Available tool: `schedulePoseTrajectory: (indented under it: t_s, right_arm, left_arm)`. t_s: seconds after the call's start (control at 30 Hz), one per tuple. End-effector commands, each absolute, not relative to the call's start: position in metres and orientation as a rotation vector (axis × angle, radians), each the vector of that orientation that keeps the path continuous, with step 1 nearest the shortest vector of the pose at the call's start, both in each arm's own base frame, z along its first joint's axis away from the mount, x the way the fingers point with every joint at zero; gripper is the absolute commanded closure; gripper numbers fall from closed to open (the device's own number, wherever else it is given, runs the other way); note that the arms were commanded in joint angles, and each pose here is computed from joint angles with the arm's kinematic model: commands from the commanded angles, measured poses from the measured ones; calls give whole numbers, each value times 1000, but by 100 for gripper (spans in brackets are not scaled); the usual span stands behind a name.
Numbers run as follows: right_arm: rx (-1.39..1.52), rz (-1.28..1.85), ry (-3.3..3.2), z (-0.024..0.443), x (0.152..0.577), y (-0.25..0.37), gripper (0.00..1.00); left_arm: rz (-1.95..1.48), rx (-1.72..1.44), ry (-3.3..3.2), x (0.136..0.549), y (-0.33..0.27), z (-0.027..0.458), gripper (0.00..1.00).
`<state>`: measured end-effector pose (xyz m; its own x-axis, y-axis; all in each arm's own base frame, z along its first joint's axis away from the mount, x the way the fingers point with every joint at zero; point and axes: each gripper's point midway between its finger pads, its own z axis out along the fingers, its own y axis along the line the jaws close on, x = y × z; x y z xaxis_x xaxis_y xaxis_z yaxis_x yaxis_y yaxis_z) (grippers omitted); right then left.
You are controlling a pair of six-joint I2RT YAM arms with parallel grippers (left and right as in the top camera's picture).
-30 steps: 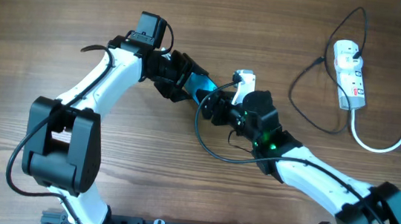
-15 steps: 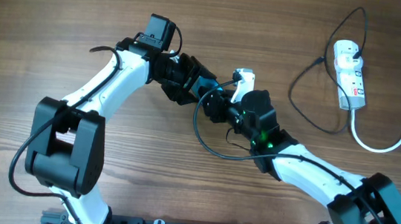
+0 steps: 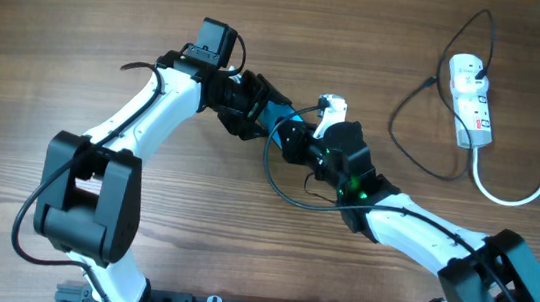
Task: Plug charger to phone and switch on socket
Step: 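Close the right gripper on the phone's side edge, then open the left gripper and pull it back from the phone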
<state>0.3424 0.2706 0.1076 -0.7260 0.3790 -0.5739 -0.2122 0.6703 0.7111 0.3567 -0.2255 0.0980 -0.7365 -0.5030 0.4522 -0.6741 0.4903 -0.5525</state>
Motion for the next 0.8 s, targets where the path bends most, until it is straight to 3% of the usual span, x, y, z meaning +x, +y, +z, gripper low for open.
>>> schedulePoseTrajectory:
  t_s: [0.0,0.13,0.27,0.4,0.6,0.77]
  right_arm:
    - [84,1158,2106,126,339,288,90]
    - [122,1191,2102,131,339,288,95]
    - [151,1211,2109,131,338,289,96]
    - [197,1239,2116,131,338,289,95]
    - [408,1365,2136,133,339,285,96]
    - [727,1586,2170,135,345,270,96]
  left_arm:
    - [1163,943,-2504,356,-239,123,52]
    - [1161,934,-2505,354,-241,123,50]
    - [1164,928,-2509,354,-241,123,33]
    - [1201,901,-2540,361,-239,125,25]
    - [1307,872,-2642,382,-200,142,3]
    - [1418,716,-2896,382,-163,196,0]
